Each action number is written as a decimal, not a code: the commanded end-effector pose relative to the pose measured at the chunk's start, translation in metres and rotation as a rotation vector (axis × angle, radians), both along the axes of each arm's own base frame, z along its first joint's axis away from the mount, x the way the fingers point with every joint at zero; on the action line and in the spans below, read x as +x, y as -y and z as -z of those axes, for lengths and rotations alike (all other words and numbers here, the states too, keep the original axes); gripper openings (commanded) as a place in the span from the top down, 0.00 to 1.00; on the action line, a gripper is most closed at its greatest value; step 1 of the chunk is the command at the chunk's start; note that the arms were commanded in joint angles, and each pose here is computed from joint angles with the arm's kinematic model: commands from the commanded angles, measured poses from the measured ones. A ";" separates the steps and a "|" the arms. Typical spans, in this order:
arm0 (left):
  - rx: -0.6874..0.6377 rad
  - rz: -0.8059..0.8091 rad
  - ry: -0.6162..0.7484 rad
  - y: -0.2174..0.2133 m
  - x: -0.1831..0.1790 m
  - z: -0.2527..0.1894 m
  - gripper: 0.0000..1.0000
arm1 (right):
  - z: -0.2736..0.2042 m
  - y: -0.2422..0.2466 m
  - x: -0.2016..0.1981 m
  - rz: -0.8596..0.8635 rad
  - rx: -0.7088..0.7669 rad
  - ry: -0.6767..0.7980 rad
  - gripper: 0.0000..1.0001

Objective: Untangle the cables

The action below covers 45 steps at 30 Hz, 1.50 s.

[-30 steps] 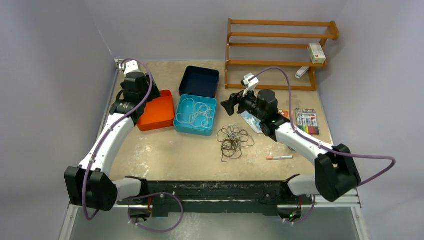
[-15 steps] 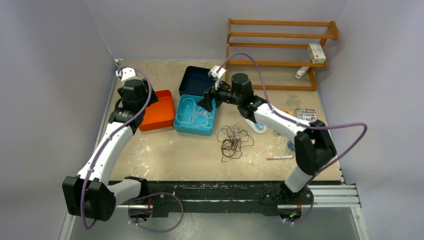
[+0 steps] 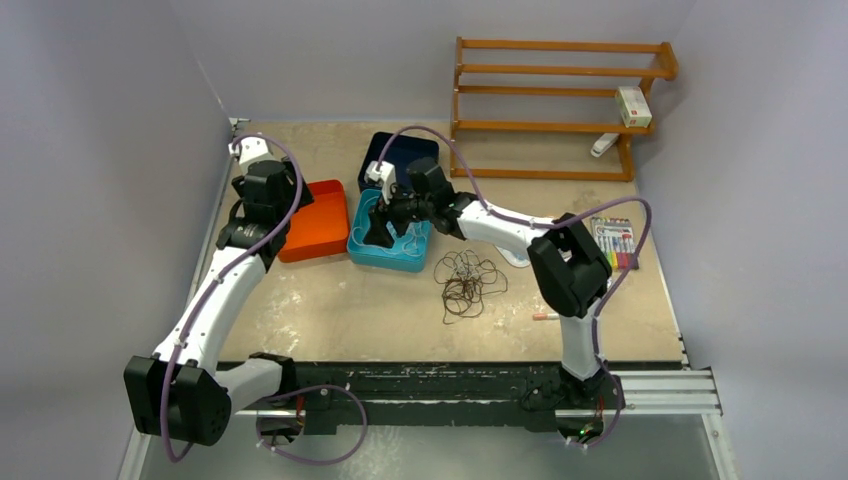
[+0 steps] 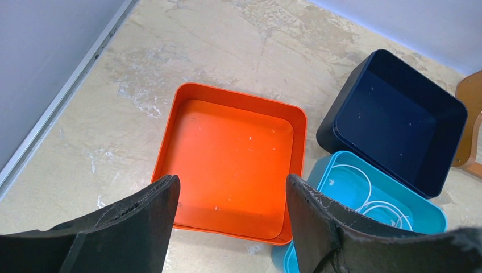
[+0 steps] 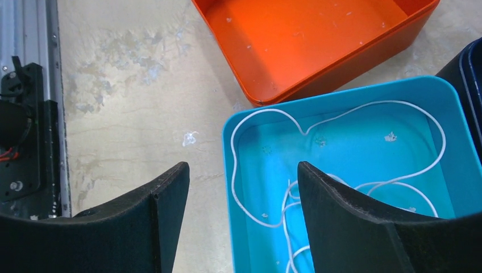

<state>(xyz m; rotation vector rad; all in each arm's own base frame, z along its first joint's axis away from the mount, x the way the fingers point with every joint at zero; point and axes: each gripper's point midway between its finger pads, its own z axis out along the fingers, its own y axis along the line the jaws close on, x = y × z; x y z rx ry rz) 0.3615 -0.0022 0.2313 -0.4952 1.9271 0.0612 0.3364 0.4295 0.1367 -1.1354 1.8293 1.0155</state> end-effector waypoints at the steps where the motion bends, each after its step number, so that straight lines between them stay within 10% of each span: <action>1: 0.013 0.000 0.047 -0.003 0.004 -0.013 0.32 | -0.019 -0.008 0.005 -0.050 0.019 0.048 0.29; 21: 0.013 0.014 0.025 0.000 0.007 -0.007 0.33 | 0.024 -0.009 0.002 -0.098 -0.065 -0.008 0.35; 45: 0.017 0.015 0.013 0.000 0.007 -0.004 0.33 | 0.057 0.000 0.025 0.019 -0.197 -0.001 0.83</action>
